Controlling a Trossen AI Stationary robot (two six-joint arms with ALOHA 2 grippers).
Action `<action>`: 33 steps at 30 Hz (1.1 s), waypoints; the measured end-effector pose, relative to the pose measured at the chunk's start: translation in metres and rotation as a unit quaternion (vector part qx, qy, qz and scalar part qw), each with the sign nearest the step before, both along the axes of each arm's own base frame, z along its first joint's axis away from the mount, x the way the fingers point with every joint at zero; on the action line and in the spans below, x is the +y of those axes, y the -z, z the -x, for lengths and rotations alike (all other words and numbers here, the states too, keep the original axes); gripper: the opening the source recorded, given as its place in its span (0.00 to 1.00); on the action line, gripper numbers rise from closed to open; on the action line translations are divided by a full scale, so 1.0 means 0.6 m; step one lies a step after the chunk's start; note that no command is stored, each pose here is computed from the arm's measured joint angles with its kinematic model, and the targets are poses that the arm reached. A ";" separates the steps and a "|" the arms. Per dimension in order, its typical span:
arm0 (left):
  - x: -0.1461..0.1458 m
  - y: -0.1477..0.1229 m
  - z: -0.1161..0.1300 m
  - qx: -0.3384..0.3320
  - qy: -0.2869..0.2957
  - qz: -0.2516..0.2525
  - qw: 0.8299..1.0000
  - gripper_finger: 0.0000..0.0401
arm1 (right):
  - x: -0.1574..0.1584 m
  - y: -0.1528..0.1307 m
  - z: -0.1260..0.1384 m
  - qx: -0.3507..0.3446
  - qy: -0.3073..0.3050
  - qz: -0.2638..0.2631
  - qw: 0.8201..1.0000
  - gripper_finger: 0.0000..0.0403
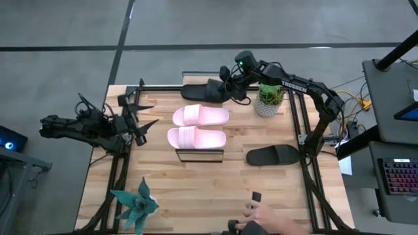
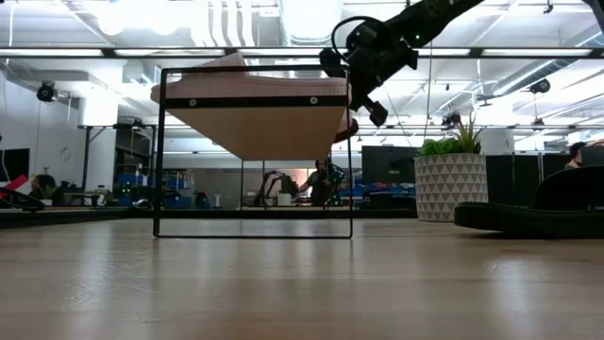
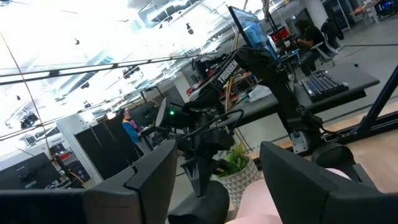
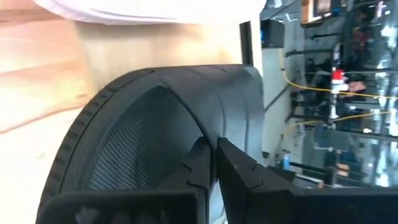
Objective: Pick and place slides into the shelf
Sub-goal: Put the bottom black slipper on the shelf
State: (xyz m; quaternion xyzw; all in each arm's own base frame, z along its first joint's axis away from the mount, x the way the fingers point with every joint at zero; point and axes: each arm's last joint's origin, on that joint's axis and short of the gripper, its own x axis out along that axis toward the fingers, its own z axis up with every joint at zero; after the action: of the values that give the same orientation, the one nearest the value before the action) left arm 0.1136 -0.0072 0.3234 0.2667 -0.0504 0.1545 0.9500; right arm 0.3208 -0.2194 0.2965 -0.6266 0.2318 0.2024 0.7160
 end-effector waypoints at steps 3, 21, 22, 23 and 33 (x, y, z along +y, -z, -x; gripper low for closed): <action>0.001 0.000 0.000 0.001 -0.008 0.002 1.000 0.54 | 0.003 0.004 0.003 0.016 0.002 -0.013 1.000 0.03; 0.001 -0.004 0.000 -0.011 -0.011 0.004 1.000 0.54 | 0.003 0.000 0.004 0.022 0.111 -0.158 0.981 0.28; 0.001 -0.004 0.000 -0.012 -0.011 0.004 1.000 0.54 | 0.004 0.001 0.005 0.025 0.114 -0.161 0.980 0.30; 0.001 -0.004 0.000 -0.013 -0.011 0.005 1.000 0.54 | 0.004 0.001 0.006 0.029 0.118 -0.164 0.979 0.32; 0.001 -0.005 0.001 -0.014 -0.011 0.004 1.000 0.54 | 0.006 -0.021 0.004 0.033 0.210 -0.199 0.957 0.38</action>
State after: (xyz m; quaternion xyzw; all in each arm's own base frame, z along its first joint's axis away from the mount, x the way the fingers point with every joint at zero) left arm 0.1131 -0.0065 0.3262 0.2608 -0.0601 0.1693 0.9485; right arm 0.3182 -0.2159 0.3091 -0.4013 0.3367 0.1104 0.8446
